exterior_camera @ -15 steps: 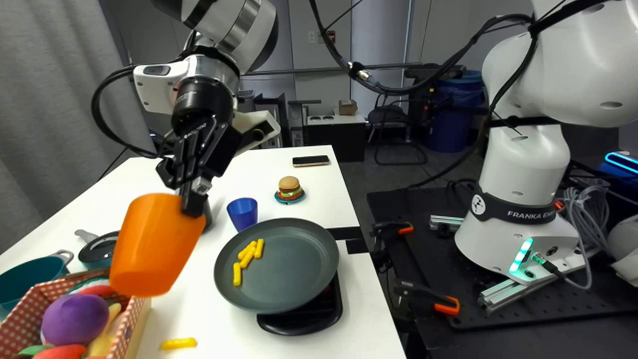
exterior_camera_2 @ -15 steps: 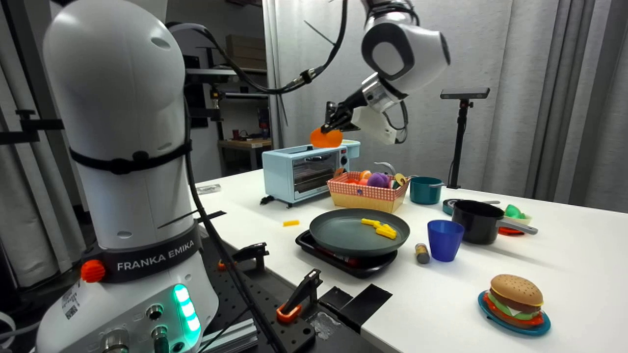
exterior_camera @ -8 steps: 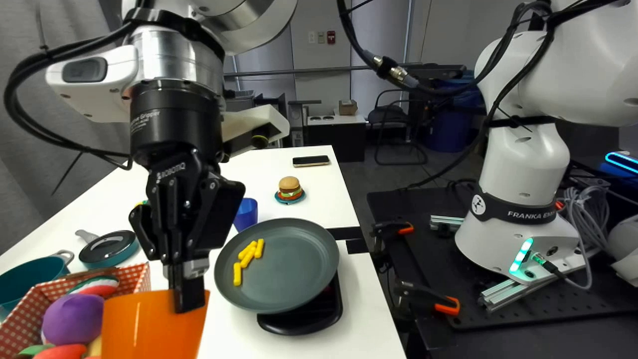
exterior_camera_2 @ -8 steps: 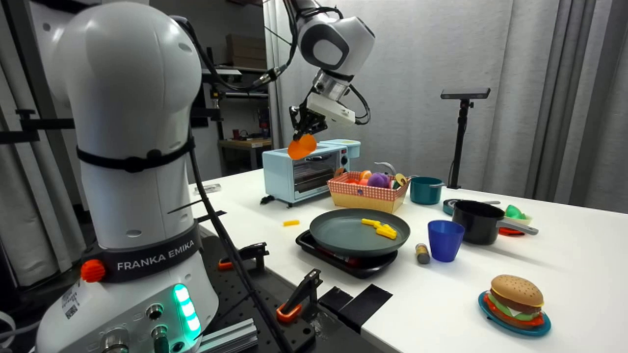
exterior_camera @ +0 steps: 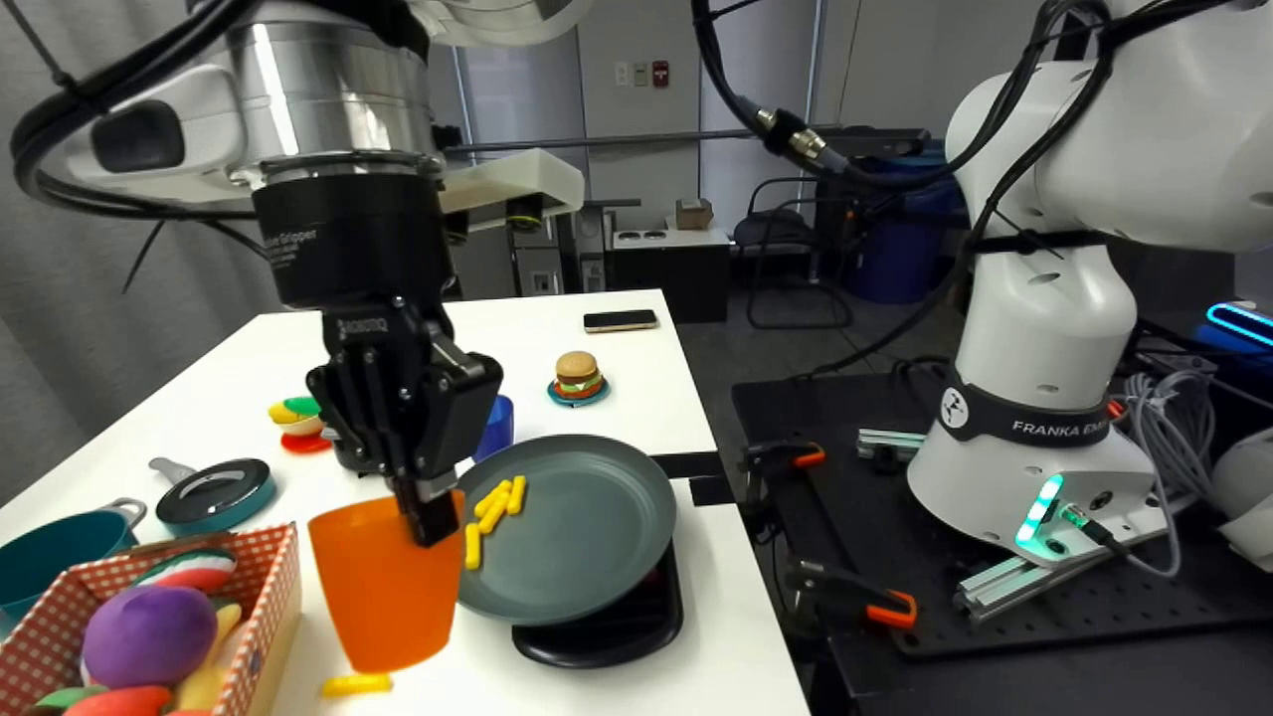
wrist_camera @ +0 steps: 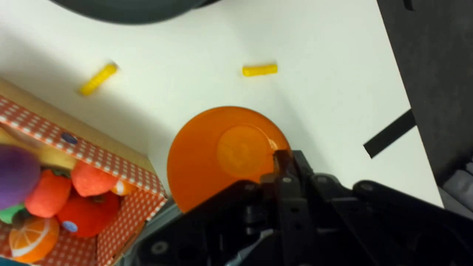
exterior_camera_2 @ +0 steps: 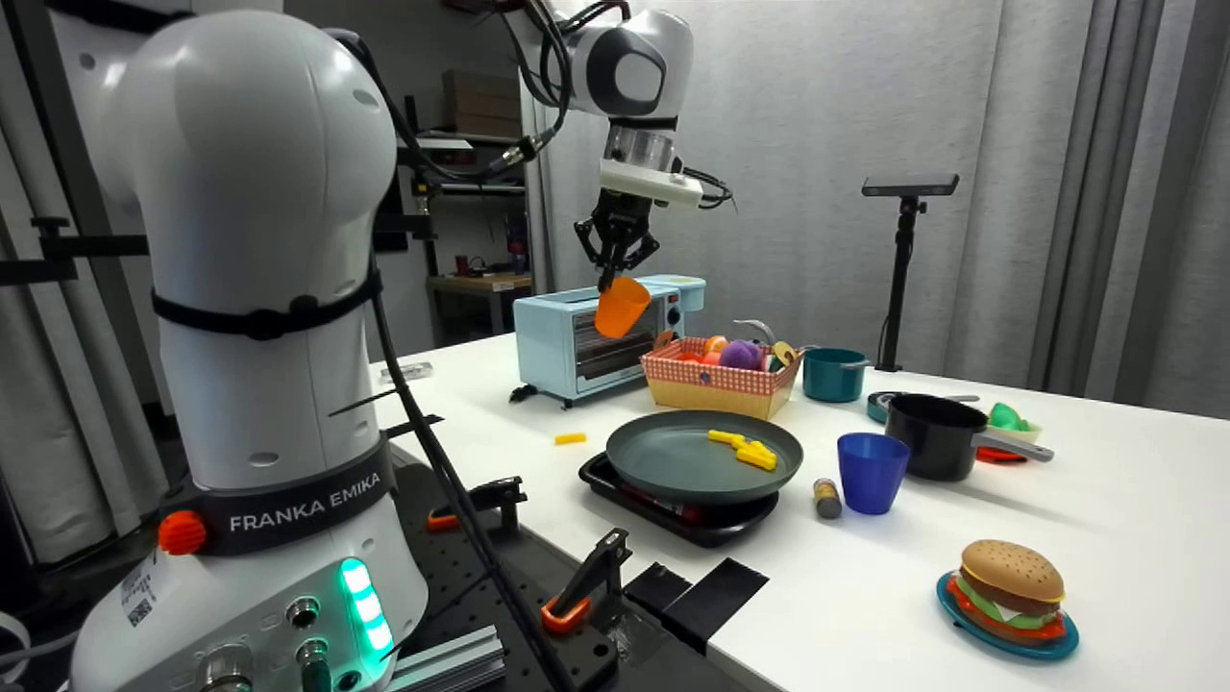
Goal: Pour the things in the orange cup onto the plate
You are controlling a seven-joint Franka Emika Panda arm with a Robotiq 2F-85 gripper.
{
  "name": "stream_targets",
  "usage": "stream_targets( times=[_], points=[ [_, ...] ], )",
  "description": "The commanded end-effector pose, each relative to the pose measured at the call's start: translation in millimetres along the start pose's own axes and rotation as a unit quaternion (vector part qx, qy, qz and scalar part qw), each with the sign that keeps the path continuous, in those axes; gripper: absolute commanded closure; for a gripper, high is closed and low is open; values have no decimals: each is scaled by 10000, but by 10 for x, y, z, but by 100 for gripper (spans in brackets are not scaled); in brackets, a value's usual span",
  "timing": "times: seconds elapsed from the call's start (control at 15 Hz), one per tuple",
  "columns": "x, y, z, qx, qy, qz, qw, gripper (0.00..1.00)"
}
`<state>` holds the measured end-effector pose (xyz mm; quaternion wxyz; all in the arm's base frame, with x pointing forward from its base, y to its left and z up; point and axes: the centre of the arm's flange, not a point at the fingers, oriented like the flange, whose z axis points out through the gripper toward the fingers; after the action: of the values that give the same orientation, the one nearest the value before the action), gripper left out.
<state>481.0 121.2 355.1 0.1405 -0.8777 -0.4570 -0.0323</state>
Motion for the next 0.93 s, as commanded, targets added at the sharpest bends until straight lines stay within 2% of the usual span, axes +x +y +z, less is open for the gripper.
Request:
stream_targets(
  times=[0.0, 0.13, 0.27, 0.87],
  points=[
    [37, -27, 49, -524, -779, 386, 9948, 99],
    [53, 33, 123, -762, -1166, 547, 9887, 99],
    [66, 93, 214, -863, -1378, 636, 9846, 99],
    [268, 432, 598, -640, -1518, 705, 9838, 99]
  ],
)
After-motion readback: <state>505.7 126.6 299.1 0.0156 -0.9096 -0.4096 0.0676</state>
